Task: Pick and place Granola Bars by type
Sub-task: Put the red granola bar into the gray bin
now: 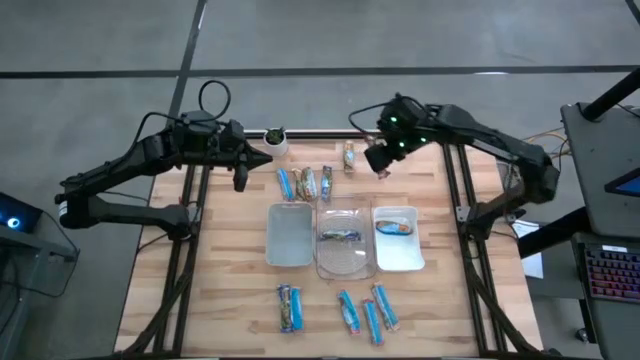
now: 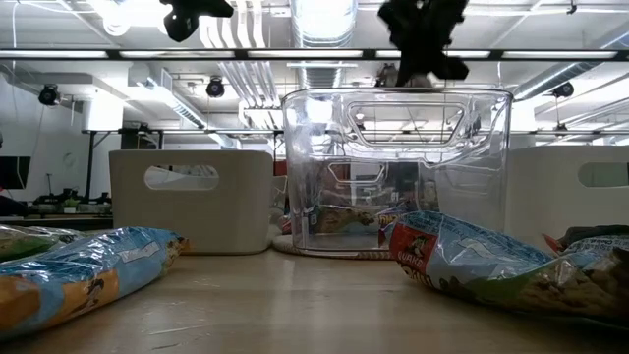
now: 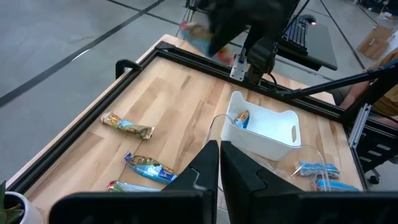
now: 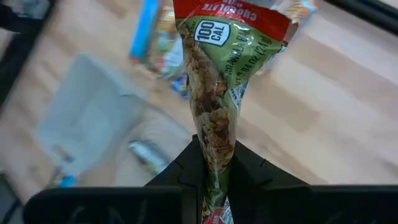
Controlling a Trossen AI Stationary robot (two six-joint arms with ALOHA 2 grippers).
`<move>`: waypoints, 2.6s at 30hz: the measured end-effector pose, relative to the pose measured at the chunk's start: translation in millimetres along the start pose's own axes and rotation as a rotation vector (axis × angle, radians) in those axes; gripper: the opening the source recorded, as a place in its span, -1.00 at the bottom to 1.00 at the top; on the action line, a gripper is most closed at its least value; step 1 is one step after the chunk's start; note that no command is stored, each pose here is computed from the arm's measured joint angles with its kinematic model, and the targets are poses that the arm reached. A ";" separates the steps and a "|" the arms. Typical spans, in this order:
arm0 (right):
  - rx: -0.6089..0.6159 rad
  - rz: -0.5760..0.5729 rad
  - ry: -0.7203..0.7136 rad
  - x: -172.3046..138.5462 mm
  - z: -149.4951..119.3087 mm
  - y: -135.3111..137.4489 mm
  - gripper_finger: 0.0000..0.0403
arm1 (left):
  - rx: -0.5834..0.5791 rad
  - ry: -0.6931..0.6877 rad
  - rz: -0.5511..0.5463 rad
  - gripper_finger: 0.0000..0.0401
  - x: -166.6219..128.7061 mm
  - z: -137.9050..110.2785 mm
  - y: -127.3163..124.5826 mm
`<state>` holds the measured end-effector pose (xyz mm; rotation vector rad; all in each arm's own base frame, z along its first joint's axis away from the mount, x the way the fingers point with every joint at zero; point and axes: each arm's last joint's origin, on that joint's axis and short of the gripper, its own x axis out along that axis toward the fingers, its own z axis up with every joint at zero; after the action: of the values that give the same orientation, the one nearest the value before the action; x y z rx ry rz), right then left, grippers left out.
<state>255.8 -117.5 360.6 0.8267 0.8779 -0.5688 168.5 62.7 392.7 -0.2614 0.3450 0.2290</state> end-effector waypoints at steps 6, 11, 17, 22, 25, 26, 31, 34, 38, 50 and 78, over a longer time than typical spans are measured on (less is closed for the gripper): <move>-0.034 0.075 -0.026 -24.3 -21.8 17.4 -0.81 | 0.001 -0.001 0.000 -1.00 0.0 0.1 0.0; -0.100 0.109 -0.006 -26.9 -34.4 30.5 -0.81 | 0.001 -0.002 0.000 -1.00 0.0 0.2 0.0; -0.169 0.183 0.010 -10.6 -38.0 53.1 -0.81 | 0.003 -0.003 -0.001 -1.00 0.0 0.3 -0.1; -0.221 0.284 -0.005 15.5 -28.8 72.4 -0.81 | 0.031 -0.002 0.000 -1.00 0.0 0.2 0.0; -0.250 0.319 -0.046 26.0 -22.9 80.2 -0.81 | 0.053 0.003 0.001 -1.00 -2.2 -0.8 -0.3; -0.253 0.327 -0.049 29.7 -21.5 81.9 -0.81 | 0.058 0.000 0.000 -1.00 -3.5 -0.7 -0.6; -0.290 0.388 -0.046 49.5 -17.0 92.1 -0.81 | 0.084 -0.024 -0.002 -1.00 -13.4 -0.6 -2.3; -0.324 0.403 -0.057 62.5 -15.2 97.8 -0.81 | 0.088 -0.042 0.003 -1.00 -19.1 -0.3 -3.2; -0.408 0.440 -0.090 80.4 -12.5 106.7 -0.81 | 0.100 -0.066 0.013 -1.00 -27.2 -0.1 -4.5; -0.687 0.525 -0.304 122.9 0.4 127.6 -0.81 | 0.143 -0.079 0.016 -1.00 -31.8 -0.1 -5.2; -0.810 0.504 -0.229 203.0 -21.6 141.0 -0.81 | 0.167 -0.095 0.015 -1.00 -33.4 1.0 -5.7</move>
<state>456.3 -40.8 236.2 0.2080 0.5741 0.1498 139.7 51.8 406.8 -0.0830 0.2700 0.2257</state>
